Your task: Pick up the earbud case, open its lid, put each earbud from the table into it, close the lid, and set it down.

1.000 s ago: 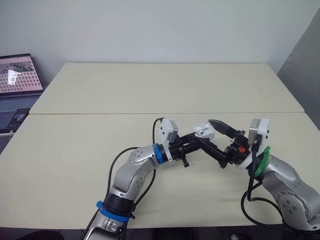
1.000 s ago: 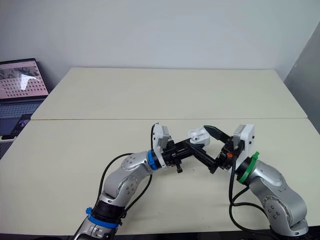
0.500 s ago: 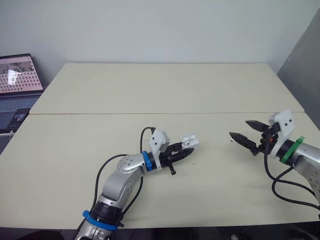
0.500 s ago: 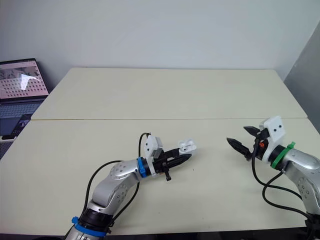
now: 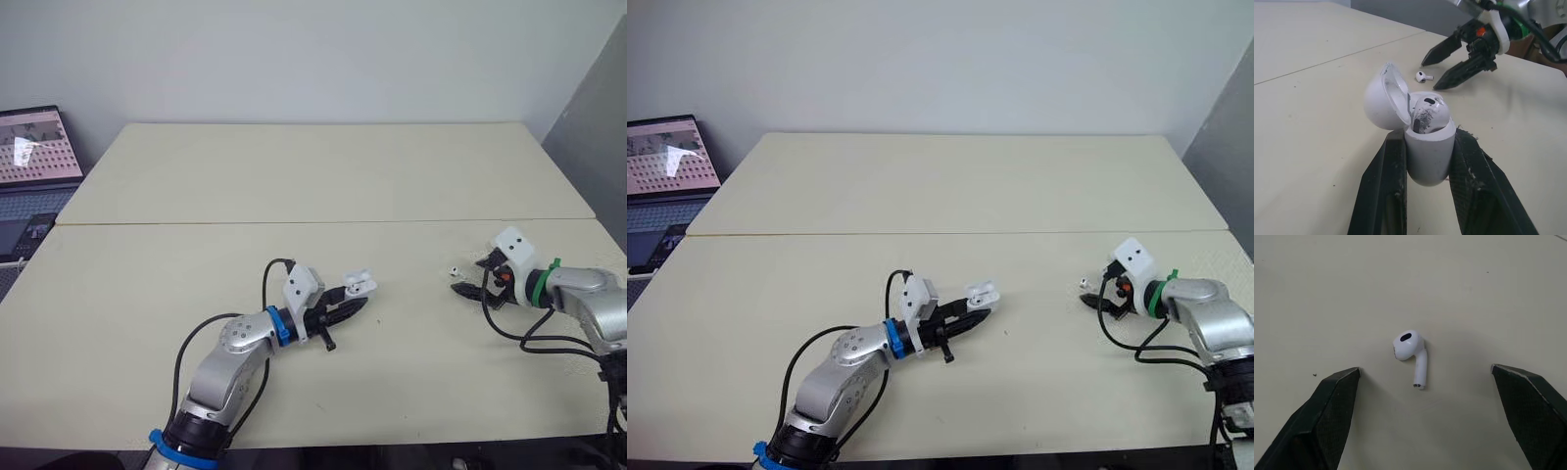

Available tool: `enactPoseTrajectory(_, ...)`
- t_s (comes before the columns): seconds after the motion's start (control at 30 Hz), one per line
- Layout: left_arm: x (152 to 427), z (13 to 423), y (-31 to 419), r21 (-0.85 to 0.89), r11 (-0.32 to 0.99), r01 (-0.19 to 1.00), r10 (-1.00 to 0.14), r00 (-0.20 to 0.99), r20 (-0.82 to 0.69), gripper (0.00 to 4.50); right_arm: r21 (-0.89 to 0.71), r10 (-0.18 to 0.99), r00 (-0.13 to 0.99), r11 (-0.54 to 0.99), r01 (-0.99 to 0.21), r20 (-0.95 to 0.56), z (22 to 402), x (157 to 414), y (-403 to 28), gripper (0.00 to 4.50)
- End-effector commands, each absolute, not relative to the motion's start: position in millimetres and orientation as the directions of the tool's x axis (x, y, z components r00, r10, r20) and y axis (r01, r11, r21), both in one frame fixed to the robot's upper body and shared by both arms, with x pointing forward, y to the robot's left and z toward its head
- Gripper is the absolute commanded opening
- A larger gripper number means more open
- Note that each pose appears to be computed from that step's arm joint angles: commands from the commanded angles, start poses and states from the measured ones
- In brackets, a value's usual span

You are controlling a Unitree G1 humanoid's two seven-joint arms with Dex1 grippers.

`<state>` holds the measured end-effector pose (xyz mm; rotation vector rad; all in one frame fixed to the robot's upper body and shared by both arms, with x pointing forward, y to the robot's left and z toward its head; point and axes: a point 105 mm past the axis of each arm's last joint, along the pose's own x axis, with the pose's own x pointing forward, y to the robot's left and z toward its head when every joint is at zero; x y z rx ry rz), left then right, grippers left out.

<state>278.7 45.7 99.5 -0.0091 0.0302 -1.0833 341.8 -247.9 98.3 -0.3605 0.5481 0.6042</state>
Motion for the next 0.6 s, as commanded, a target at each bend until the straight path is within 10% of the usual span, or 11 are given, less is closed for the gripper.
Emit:
enactPoseTrajectory(0.03,276.5,112.5,43.7,0.013,0.465,0.885,-0.885,0.465,0.023,0.78,-0.162,0.465,0.676,0.744,-0.648,-0.572,106.2,348.0,-239.0,4.48)
enactPoseTrajectory(0.17,277.1,112.4,43.5,0.018,0.467,0.884,-0.884,0.467,0.024,0.78,-0.154,0.474,0.671,0.741,-0.654,-0.571,105.5,351.4,-235.6,3.93)
enactPoseTrajectory(0.5,277.7,112.1,43.8,0.022,0.468,0.884,-0.884,0.467,0.021,0.78,-0.139,0.488,0.668,0.74,-0.658,-0.562,103.8,350.5,-233.5,0.4)
enactPoseTrajectory(0.6,277.4,111.9,43.7,0.023,0.465,0.885,-0.886,0.464,0.019,0.78,-0.169,0.503,0.667,0.715,-0.678,-0.55,108.4,348.2,-232.8,0.4)
